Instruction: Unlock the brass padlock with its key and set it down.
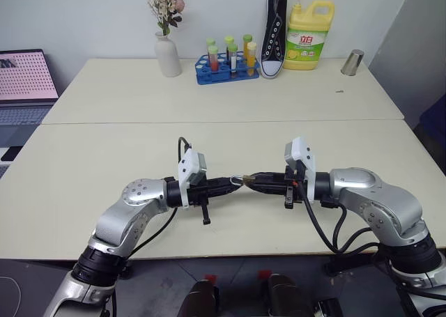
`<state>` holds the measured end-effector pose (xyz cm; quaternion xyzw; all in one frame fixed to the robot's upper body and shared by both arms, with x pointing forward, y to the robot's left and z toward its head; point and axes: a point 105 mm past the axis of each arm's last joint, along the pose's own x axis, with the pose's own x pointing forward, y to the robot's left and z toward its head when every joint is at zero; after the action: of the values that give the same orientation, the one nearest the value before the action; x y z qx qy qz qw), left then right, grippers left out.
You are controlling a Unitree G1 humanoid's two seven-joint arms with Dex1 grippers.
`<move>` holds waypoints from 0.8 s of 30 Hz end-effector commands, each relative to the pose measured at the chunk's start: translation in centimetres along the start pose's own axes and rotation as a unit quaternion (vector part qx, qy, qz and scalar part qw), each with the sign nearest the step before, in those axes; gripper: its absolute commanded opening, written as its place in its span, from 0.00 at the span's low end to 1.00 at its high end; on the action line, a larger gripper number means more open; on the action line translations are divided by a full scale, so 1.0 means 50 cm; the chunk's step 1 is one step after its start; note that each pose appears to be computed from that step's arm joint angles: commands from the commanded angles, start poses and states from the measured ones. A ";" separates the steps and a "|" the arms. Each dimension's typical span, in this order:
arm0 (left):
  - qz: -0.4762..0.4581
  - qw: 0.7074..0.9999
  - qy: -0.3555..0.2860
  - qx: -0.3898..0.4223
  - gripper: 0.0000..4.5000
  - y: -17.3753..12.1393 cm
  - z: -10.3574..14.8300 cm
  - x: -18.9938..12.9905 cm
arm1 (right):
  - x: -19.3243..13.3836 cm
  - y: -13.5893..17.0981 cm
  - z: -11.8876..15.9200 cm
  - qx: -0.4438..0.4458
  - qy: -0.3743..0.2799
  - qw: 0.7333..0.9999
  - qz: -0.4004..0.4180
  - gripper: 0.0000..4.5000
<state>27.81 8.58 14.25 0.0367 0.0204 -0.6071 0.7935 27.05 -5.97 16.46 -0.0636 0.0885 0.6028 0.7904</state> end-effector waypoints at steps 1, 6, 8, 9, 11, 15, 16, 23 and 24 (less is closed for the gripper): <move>-0.028 0.999 -0.020 -0.002 0.00 -0.022 0.037 -0.006 | -0.001 0.004 0.011 -0.019 -0.007 1.000 0.004 0.03; -0.030 0.999 -0.018 -0.029 0.00 -0.026 0.041 -0.012 | -0.001 0.004 0.008 -0.021 -0.005 1.000 0.005 0.03; -0.032 0.998 -0.020 -0.040 0.00 -0.027 0.044 -0.013 | 0.000 0.004 0.006 -0.021 -0.003 1.000 0.006 0.03; -0.036 0.998 -0.024 -0.051 0.00 -0.030 0.048 -0.014 | 0.000 0.005 0.004 -0.021 -0.001 1.000 0.007 0.03; -0.033 0.997 -0.030 -0.059 0.00 -0.027 0.054 -0.014 | 0.000 0.006 0.003 -0.022 0.000 1.000 0.008 0.03; -0.025 0.998 -0.025 -0.055 0.00 -0.022 0.053 -0.014 | 0.000 0.007 0.002 -0.022 0.001 1.000 0.008 0.03; -0.024 0.998 -0.026 -0.055 0.00 -0.022 0.053 -0.014 | 0.000 0.007 0.002 -0.022 0.002 1.000 0.008 0.03; -0.049 0.998 -0.014 -0.035 0.00 -0.044 0.052 -0.020 | -0.001 0.006 0.001 -0.012 0.000 1.000 0.008 0.03; -0.053 0.998 -0.012 -0.026 0.00 -0.050 0.052 -0.023 | -0.002 0.006 0.001 -0.005 -0.001 1.000 0.009 0.03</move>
<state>25.96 8.91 15.67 -0.0176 0.0590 -0.6327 0.7719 27.06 -6.02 15.85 -0.0734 0.0972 0.6037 0.7878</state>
